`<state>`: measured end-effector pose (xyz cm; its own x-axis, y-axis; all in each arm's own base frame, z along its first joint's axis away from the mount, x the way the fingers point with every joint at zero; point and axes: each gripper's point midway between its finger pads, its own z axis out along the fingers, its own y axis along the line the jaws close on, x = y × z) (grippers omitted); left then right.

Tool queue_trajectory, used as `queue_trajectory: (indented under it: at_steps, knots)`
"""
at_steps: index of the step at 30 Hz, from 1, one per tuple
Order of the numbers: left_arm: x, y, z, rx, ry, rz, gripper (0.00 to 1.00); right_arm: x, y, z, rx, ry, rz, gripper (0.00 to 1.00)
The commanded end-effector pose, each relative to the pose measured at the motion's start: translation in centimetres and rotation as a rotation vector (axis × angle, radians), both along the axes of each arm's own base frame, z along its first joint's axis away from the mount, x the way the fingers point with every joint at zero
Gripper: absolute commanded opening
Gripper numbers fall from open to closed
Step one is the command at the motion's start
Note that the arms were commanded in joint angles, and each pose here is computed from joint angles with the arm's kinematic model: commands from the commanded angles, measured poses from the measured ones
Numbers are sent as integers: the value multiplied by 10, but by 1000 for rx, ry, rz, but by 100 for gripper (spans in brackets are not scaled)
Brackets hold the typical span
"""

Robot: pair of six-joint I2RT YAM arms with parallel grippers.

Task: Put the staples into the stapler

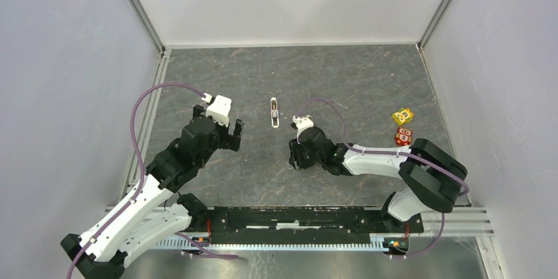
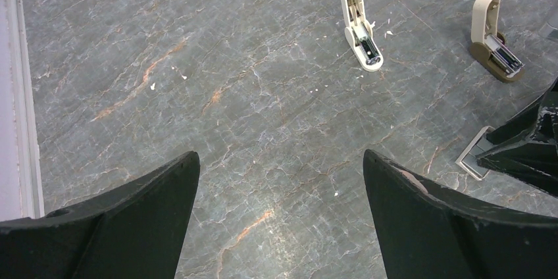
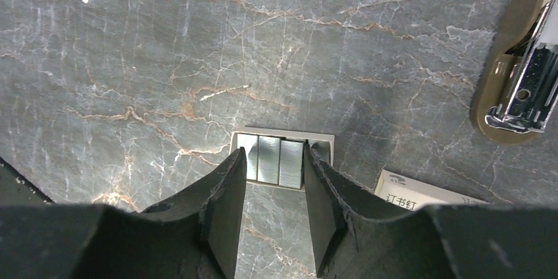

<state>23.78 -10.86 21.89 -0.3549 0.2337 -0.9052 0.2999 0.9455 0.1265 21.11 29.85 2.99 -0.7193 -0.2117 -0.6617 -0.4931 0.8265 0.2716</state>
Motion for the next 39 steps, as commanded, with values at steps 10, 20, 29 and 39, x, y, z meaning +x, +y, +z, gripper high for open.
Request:
queue_trajectory:
  at_steps: [10, 20, 29, 39]
  knots:
    - [5, -4, 5, -32, -7, 15, 100, -19, 36, 56, 332, 7, 100, 43]
    - [5, -5, 3, -55, 16, 37, 98, 6, 18, 49, 143, -111, 72, 42]
    - [-8, -41, -3, -290, 172, 4, 70, 16, 14, 35, 19, -120, 96, 41]
    - [-48, -112, -78, -537, 527, -151, 13, 16, 19, 36, 39, -91, 165, 40]
